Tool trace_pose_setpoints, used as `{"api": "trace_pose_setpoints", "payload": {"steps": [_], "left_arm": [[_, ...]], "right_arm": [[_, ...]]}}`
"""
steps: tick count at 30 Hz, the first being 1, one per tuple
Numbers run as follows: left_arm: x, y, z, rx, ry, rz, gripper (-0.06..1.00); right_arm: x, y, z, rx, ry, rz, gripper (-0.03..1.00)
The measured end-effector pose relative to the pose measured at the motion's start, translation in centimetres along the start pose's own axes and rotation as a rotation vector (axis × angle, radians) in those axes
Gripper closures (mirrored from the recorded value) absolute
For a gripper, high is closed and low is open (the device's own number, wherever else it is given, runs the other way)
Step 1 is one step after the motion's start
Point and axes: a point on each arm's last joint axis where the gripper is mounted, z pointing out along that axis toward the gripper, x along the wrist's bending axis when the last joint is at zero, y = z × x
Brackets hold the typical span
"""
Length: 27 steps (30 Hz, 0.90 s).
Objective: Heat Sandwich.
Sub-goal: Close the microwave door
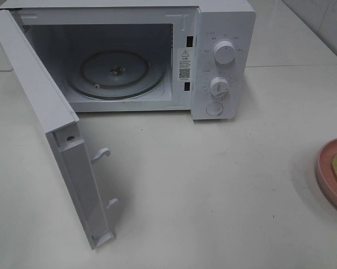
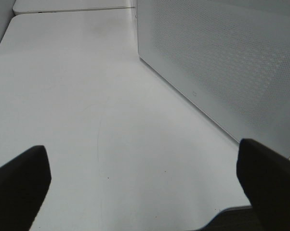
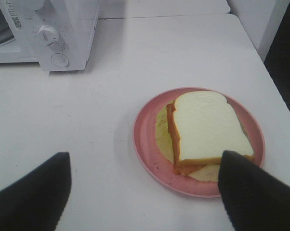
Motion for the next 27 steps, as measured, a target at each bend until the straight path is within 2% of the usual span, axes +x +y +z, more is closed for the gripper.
{"api": "trace_pose_setpoints", "payload": {"steps": [27], "left_arm": [[0.00,0.00,0.00,0.000,0.000,0.000,-0.03]], "right_arm": [[0.00,0.00,0.00,0.000,0.000,0.000,0.20]]}}
